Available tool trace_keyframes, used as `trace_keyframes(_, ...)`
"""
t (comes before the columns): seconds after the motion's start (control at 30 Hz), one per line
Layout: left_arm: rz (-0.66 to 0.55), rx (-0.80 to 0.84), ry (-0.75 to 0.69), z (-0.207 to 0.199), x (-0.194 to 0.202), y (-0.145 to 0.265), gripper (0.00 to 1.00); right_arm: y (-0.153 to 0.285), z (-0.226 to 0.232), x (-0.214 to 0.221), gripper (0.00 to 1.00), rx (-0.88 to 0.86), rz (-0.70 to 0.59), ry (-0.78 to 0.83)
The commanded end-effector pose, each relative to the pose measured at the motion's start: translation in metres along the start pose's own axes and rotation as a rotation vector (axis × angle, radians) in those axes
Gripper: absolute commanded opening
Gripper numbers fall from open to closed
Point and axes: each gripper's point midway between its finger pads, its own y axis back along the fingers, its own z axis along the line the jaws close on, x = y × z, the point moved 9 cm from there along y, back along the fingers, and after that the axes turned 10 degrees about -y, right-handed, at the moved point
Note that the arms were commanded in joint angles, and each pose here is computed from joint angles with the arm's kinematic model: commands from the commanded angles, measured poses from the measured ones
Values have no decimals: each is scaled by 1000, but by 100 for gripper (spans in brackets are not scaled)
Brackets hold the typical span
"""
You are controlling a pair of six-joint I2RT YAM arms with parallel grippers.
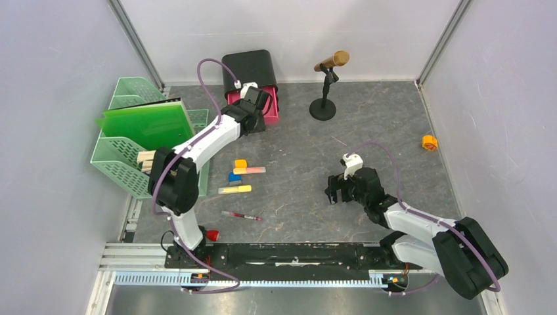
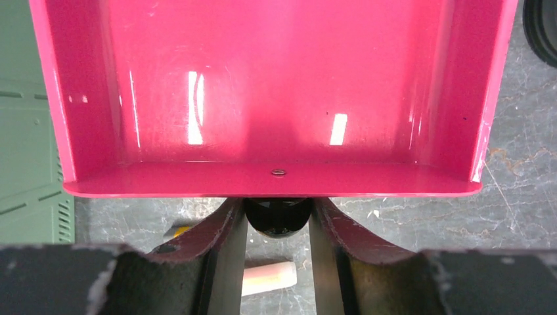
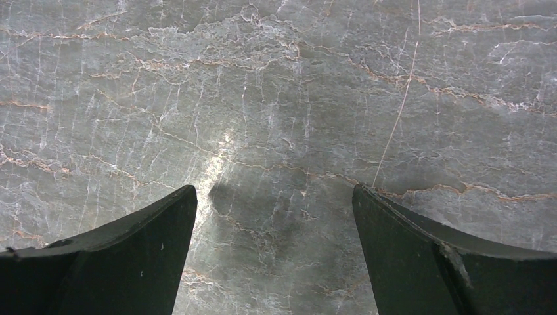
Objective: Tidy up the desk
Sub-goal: Open the drawer in the storage box.
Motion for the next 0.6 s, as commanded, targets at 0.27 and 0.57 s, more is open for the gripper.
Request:
trace_keyframes(0.27, -31, 151, 63, -5, 7, 32, 81, 8, -5, 32, 94, 16, 158, -44)
trace_keyframes(0.57, -97, 228, 100, -5, 5, 47, 100, 8, -4, 32, 93, 6, 158, -41)
